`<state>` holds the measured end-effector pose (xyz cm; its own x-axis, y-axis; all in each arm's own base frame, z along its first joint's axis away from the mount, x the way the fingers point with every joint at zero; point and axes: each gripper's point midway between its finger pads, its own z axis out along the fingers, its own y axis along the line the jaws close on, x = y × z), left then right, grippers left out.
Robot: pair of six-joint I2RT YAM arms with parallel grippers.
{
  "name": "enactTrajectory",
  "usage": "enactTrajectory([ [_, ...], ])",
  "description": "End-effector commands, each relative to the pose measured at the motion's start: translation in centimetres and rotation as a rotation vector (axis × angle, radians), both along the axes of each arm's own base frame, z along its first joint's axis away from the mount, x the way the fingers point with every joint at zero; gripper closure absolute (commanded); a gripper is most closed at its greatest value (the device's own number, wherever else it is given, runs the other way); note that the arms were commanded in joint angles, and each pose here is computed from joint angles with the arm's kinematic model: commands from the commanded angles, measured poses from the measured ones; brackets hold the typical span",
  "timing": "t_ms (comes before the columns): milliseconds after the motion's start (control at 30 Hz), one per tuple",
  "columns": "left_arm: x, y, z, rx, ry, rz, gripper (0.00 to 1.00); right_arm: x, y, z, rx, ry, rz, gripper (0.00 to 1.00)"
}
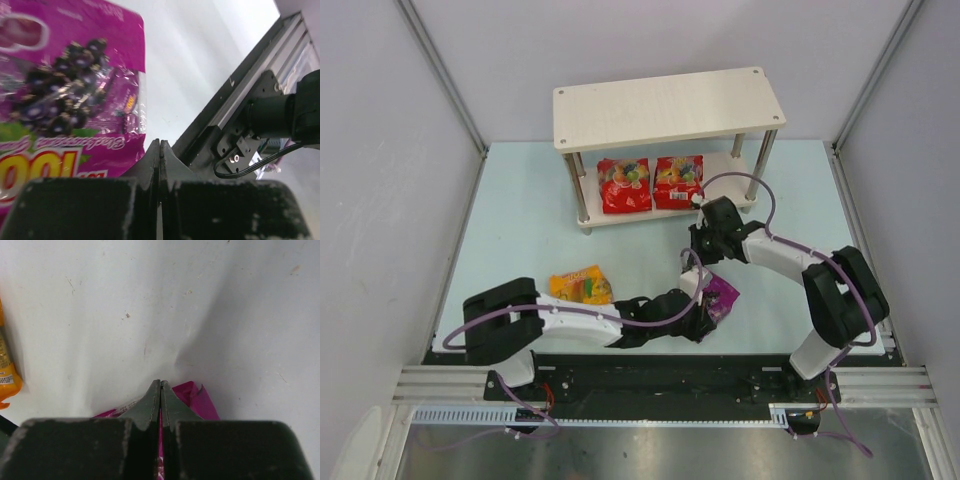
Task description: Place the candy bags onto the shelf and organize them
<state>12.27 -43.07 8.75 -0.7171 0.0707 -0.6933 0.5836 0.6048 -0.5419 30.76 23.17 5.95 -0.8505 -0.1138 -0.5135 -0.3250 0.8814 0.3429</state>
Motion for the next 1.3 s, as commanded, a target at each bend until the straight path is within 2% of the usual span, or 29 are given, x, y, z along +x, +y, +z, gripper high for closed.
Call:
enactTrajectory([
  [0, -1.2, -3.5, 2.0, -0.095, 0.039, -0.073, 1.00, 1.1, 1.2, 0.5, 0.016, -0.026, 0.035, 1.00],
  [367, -0.9, -2.7, -0.8, 0.086, 0.086, -0.047, 1.00, 1.3, 0.3, -0.9, -0.054, 0.010, 0.014, 1.00],
  [767, -1.8, -0.7, -3.0, 0.184, 0.161, -0.065, 1.00, 0.9, 0.3, -2.1, -0.068, 0.048, 0.018, 1.00],
  [967, -0.5, 2.7, -5.5, 0.234, 0.225, 0.038, 1.00, 0.4, -0.5, -2.5, -0.104, 0.072, 0.010, 1.00],
  [1267, 3.1, 6.9, -6.2, 0.252, 0.228, 0.198, 1.00, -1.1, -2.1, -2.5, -0.174, 0.101, -0.012, 1.00],
])
